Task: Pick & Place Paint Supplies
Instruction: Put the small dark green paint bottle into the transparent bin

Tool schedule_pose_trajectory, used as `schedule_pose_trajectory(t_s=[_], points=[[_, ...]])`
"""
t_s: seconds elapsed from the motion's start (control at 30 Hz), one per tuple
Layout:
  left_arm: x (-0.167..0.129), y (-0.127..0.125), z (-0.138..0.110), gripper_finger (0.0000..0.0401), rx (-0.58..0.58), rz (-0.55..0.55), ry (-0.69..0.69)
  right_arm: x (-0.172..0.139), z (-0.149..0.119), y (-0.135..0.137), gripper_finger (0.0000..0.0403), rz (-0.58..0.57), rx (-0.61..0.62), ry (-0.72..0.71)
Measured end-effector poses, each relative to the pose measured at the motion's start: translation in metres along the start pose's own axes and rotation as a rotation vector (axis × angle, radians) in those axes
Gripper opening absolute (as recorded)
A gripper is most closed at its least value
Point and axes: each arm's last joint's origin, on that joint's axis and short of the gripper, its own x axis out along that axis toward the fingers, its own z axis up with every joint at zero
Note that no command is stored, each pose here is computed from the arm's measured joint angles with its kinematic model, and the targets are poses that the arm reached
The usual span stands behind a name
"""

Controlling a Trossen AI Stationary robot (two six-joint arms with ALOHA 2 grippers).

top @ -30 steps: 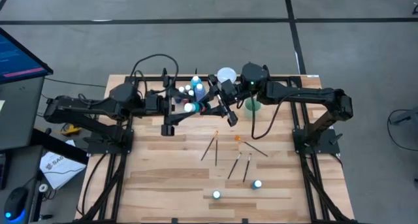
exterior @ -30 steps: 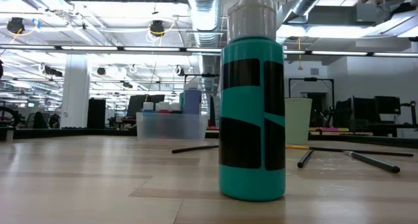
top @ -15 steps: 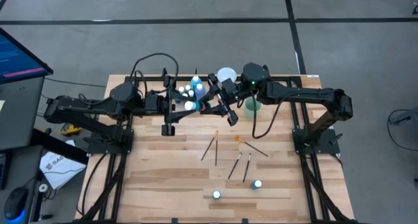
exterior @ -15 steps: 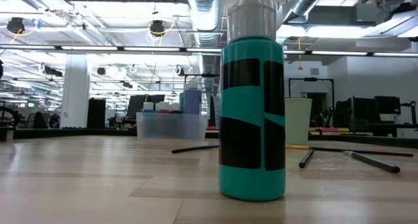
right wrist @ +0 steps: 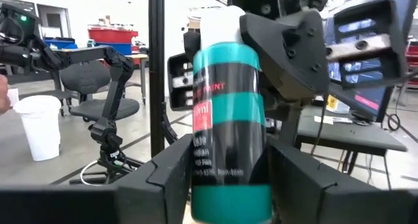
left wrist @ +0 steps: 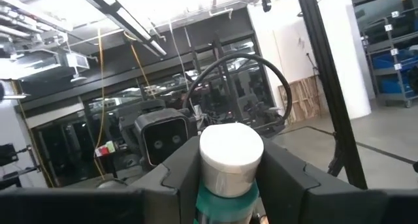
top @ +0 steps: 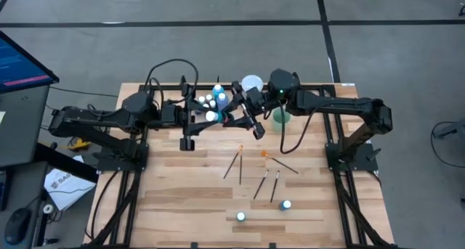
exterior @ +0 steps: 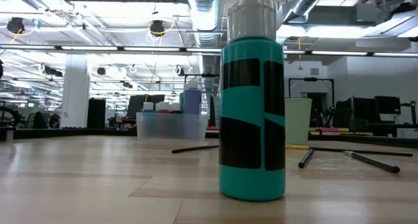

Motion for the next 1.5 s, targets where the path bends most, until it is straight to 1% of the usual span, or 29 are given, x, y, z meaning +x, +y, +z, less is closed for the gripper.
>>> schedule_pose_trajectory(t_s=[0.1, 0.23, 0.3, 0.37, 0.43, 0.57, 0.67, 0.73, 0.87, 1.0, 1.07, 1.17, 1.23, 1.37, 1.5], points=[[-0.002, 0.002, 0.001, 0.0121, -0.001, 0.047, 0.015, -0.006, 0.0, -0.005, 0.0205, -0.02, 0.003, 0.021], [-0.003, 0.005, 0.0, 0.0121, 0.0, 0.155, 0.057, -0.022, 0.009, -0.01, 0.0256, -0.059, 0.012, 0.039], [-0.003, 0.006, -0.003, 0.0123, 0.004, 0.232, 0.11, -0.033, 0.015, -0.01, 0.0273, -0.081, 0.025, 0.058], [-0.005, 0.007, -0.01, 0.0123, 0.017, 0.298, 0.203, -0.045, 0.022, -0.01, 0.0282, -0.104, 0.039, 0.079], [-0.006, 0.008, -0.02, 0.0123, 0.035, 0.326, 0.295, -0.06, 0.03, -0.006, 0.0285, -0.125, 0.048, 0.105], [-0.013, 0.007, -0.044, 0.0123, 0.024, 0.337, 0.344, -0.086, 0.048, 0.008, 0.0285, -0.158, 0.035, 0.143], [-0.03, 0.009, -0.067, 0.0125, -0.006, 0.363, 0.395, -0.101, 0.059, 0.022, 0.0285, -0.176, 0.04, 0.153], [-0.047, 0.011, -0.083, 0.0125, -0.031, 0.395, 0.433, -0.11, 0.066, 0.031, 0.0285, -0.176, 0.042, 0.155], [-0.083, 0.011, -0.112, 0.0124, -0.082, 0.471, 0.433, -0.122, 0.075, 0.047, 0.0285, -0.169, 0.058, 0.164], [-0.115, 0.01, -0.138, 0.0125, -0.139, 0.563, 0.393, -0.128, 0.079, 0.059, 0.0285, -0.197, 0.062, 0.177], [-0.127, 0.008, -0.152, 0.0125, -0.152, 0.593, 0.374, -0.129, 0.081, 0.062, 0.0285, -0.208, 0.059, 0.175], [-0.142, 0.005, -0.17, 0.0124, -0.165, 0.636, 0.371, -0.128, 0.081, 0.063, 0.0285, -0.23, 0.056, 0.177], [-0.152, 0.003, -0.182, 0.0124, -0.167, 0.665, 0.395, -0.128, 0.08, 0.063, 0.0285, -0.242, 0.062, 0.18], [-0.165, 0.006, -0.192, 0.0126, -0.16, 0.731, 0.362, -0.124, 0.076, 0.058, 0.0286, -0.255, 0.101, 0.193], [-0.176, 0.007, -0.199, 0.0125, -0.152, 0.771, 0.353, -0.119, 0.072, 0.054, 0.0286, -0.256, 0.123, 0.204]])
